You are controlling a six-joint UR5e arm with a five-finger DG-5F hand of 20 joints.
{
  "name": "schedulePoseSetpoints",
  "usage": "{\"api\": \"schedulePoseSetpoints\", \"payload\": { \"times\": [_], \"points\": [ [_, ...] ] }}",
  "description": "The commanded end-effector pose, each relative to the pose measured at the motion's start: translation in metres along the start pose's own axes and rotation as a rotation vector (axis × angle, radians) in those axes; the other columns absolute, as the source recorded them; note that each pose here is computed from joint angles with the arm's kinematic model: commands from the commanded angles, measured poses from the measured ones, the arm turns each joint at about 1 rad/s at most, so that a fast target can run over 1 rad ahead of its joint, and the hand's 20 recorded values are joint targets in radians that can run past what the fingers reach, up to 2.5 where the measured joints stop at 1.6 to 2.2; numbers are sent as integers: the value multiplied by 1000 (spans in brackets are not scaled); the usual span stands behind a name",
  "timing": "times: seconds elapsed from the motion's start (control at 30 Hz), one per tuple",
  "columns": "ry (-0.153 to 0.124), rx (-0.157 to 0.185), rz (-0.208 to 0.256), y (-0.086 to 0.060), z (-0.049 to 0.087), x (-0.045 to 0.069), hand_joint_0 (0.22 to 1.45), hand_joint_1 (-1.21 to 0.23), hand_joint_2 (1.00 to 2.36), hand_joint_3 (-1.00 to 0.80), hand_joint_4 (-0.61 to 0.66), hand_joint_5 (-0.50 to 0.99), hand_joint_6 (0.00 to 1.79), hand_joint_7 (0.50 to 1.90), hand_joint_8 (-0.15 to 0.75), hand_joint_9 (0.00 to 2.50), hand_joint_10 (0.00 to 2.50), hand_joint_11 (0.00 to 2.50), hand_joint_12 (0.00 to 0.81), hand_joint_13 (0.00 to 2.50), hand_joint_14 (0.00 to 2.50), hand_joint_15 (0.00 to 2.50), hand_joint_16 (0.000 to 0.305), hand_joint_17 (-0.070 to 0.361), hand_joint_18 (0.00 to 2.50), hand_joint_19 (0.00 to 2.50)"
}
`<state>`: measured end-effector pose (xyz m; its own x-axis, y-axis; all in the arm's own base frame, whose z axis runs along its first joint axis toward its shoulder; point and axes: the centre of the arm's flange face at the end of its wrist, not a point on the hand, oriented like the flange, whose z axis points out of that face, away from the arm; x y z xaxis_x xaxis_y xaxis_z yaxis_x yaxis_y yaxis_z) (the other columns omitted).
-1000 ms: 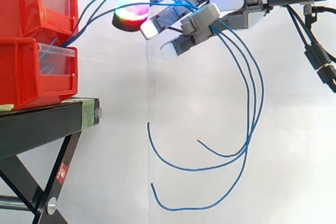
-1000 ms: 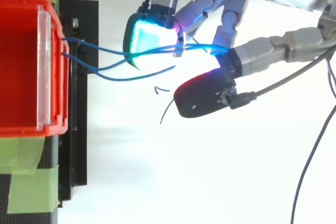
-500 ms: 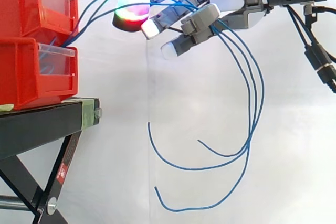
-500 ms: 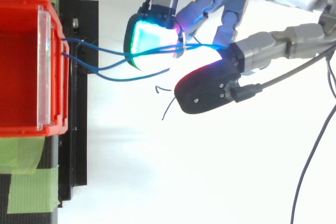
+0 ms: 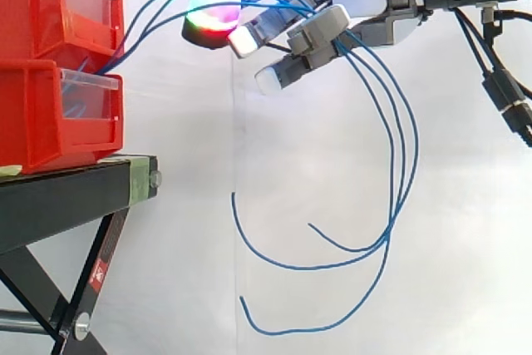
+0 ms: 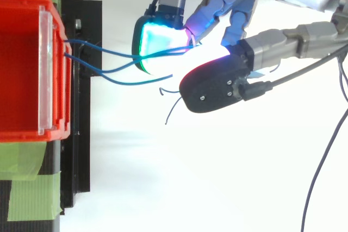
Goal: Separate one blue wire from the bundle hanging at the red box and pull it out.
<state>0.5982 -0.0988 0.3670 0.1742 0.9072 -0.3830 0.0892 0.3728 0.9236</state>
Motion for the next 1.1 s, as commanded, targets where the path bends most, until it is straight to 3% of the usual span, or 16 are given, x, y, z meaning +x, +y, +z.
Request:
{"api": "schedulePoseSetpoints", "payload": {
  "times": [0.0,1.07],
  "points": [
    [1,2,-1,0,0,0,584,-641,1014,-341,228,-145,857,943,397,1046,18,714,398,1634,3,1519,55,123,879,484],
    [7,8,-3,-1,-1,2,586,-612,1013,-356,164,-100,809,1055,401,1201,19,716,393,1674,8,1476,51,116,945,493]
  ]
}}
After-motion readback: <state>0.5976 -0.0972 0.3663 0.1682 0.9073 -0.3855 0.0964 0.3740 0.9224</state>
